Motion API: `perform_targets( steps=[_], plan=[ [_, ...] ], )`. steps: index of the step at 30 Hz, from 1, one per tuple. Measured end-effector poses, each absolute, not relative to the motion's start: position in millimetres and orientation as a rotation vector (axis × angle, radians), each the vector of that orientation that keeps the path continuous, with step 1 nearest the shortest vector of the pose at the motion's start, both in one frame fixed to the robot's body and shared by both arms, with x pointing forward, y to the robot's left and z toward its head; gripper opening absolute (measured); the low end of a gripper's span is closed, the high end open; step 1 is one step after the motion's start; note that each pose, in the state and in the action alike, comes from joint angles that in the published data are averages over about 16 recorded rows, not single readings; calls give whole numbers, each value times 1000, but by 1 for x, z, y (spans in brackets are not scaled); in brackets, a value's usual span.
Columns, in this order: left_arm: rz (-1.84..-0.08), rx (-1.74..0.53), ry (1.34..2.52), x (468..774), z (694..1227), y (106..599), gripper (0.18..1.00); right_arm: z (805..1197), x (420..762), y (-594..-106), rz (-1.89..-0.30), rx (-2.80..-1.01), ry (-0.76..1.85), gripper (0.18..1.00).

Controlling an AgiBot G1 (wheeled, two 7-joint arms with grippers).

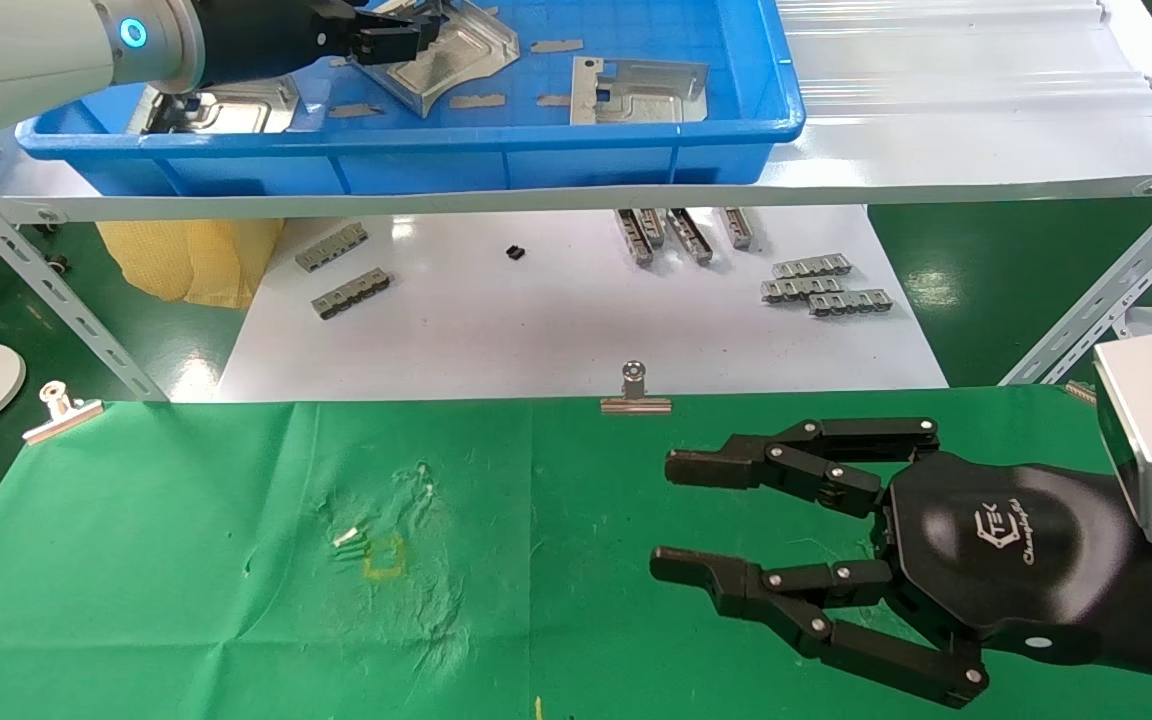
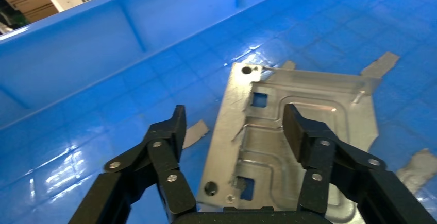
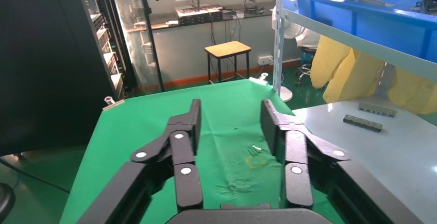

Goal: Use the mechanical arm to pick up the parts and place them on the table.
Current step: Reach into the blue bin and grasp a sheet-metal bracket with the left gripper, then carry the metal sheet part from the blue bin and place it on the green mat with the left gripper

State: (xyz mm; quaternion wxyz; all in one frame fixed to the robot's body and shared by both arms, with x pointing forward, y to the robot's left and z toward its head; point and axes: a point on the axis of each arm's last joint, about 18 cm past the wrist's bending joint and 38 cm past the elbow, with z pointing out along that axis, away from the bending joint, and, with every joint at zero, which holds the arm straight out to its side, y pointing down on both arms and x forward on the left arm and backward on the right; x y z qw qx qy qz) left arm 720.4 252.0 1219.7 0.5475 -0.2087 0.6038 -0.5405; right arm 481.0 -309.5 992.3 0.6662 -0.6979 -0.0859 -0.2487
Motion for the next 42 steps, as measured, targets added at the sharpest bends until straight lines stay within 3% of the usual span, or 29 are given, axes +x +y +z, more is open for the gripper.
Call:
perform_targets(
  steps=[17, 23, 34, 42],
  plan=[
    [-1268, -497, 1418, 721, 1220, 257, 395, 992, 481, -309, -561, -1575, -194, 794],
    [-1310, -467, 1404, 713, 1229, 260, 310, 992, 481, -309, -561, -1575, -194, 894],
    [-1438, -285, 1444, 674, 1240, 275, 273, 992, 481, -309, -561, -1575, -194, 989],
    [-1508, -40, 1539, 631, 1222, 291, 272, 992, 481, -309, -561, -1575, -194, 1000]
  ],
)
